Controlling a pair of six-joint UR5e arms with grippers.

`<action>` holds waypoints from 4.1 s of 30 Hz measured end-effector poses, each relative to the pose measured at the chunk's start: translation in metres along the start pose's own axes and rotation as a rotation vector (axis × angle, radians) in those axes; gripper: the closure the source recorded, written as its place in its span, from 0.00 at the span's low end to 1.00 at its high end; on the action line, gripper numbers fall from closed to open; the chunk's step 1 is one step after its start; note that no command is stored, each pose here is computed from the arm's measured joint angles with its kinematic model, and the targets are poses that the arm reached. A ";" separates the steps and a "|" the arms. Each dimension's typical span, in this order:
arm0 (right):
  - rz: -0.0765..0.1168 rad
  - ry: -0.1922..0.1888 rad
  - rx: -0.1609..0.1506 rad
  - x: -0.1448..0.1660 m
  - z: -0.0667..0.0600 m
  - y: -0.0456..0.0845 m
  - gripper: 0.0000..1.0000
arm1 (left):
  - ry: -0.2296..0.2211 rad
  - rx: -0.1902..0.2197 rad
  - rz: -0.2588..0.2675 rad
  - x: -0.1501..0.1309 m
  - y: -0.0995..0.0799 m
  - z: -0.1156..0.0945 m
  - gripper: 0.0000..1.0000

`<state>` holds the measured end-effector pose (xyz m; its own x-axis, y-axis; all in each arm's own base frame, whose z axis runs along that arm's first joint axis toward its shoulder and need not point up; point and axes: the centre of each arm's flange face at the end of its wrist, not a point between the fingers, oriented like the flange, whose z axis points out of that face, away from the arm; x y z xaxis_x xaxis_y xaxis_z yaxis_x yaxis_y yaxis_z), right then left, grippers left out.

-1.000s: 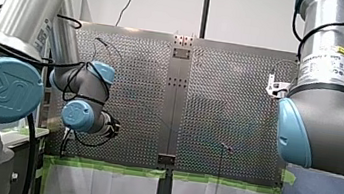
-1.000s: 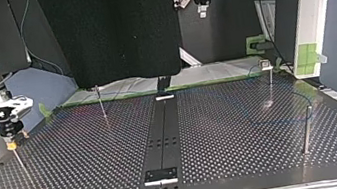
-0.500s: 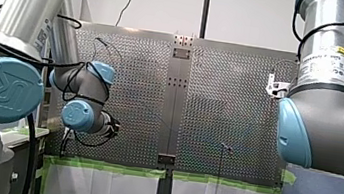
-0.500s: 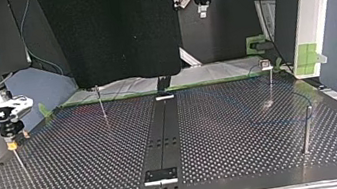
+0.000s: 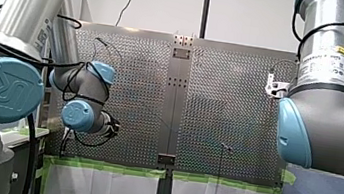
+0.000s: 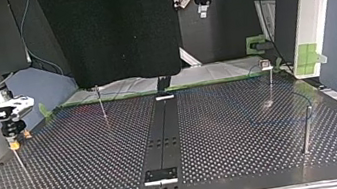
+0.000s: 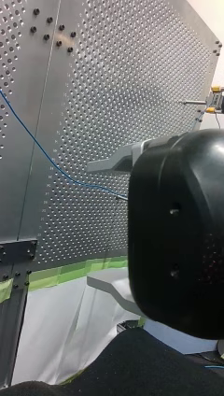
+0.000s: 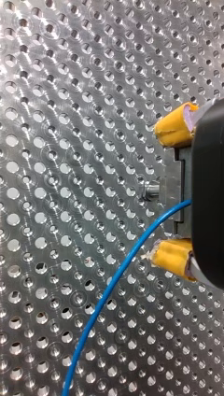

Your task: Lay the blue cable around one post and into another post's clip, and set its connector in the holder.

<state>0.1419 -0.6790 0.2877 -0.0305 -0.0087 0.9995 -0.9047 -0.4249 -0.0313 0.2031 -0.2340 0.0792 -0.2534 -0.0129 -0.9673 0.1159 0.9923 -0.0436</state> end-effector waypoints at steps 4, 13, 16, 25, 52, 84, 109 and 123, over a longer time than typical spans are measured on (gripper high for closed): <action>0.000 0.000 -0.001 0.000 0.000 0.000 0.01 | 0.000 0.000 0.000 0.000 0.000 0.000 0.02; -0.001 0.000 0.006 0.000 0.000 -0.002 0.01 | 0.000 0.000 0.000 0.000 0.000 0.000 0.02; -0.002 0.000 0.017 0.000 0.001 -0.004 0.01 | 0.000 0.000 0.000 0.000 0.000 0.000 0.02; -0.003 -0.003 0.050 0.000 0.001 -0.008 0.01 | 0.001 0.000 0.003 0.000 0.000 0.000 0.02; -0.013 -0.045 0.084 -0.005 -0.001 -0.025 0.01 | 0.006 -0.002 0.006 0.001 0.001 -0.001 0.02; -0.108 -0.185 0.033 -0.018 -0.011 -0.052 0.01 | 0.006 -0.003 0.006 0.001 0.001 -0.001 0.02; -0.193 -0.302 0.069 -0.020 -0.018 -0.137 0.01 | -0.055 -0.020 -0.064 -0.018 -0.007 0.026 0.02; -0.158 -0.273 0.056 -0.017 -0.039 -0.204 0.01 | -0.129 -0.014 -0.101 -0.048 -0.019 0.049 0.02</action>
<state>0.3103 -0.5570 0.2772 0.2311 -0.1783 0.9565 -0.8642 -0.4892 0.1176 0.2597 -0.2579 0.1139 -0.1370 -0.1275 -0.9823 0.0820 0.9868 -0.1396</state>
